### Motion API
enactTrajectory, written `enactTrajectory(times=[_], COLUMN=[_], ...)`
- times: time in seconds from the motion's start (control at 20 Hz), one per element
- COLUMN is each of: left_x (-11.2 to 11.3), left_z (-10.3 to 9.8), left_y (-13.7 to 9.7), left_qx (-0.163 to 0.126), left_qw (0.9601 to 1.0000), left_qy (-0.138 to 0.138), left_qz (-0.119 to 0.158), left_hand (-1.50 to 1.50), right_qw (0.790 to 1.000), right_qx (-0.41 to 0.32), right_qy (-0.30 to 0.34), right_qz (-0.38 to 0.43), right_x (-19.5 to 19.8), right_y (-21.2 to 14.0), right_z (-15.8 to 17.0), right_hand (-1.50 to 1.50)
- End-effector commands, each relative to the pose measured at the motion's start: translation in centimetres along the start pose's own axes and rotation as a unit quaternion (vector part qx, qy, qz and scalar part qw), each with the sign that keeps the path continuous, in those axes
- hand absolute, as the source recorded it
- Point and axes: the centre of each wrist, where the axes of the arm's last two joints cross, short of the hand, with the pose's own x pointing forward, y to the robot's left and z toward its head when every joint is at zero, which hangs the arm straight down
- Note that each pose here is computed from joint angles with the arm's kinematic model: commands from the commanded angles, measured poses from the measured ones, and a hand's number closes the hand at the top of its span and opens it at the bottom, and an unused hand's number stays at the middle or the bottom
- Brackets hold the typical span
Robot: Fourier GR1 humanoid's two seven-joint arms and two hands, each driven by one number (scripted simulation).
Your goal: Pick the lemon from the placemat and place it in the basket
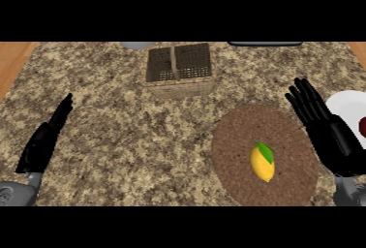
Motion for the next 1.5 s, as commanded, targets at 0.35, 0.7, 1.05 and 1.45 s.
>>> enactTrajectory(times=[0.35, 0.7, 1.05, 1.45], left_x=[1.2, 3.4, 2.2, 2.7], left_z=[-1.7, -3.3, -2.6, -1.8], left_y=[-2.8, -3.3, -2.2, -4.6], left_qx=[-0.015, -0.001, 0.008, 0.001], left_qw=[0.9936, 0.9903, 0.9903, 0.9902], left_qy=[0.073, 0.104, 0.108, 0.108], left_qz=[0.085, 0.093, 0.086, 0.089], left_hand=[0.00, 0.00, 0.00, 0.00], right_qw=[0.903, 0.943, 0.931, 0.865], right_qx=[0.218, 0.102, 0.129, 0.338], right_qy=[-0.288, -0.310, -0.192, -0.049], right_qz=[-0.233, -0.073, 0.281, 0.368], right_x=[-0.1, -2.9, 4.9, 10.8], right_y=[1.9, -0.1, -9.3, -12.0], right_z=[-3.4, 2.3, 2.6, 3.5], right_hand=[1.50, -1.50, -1.50, -1.50])
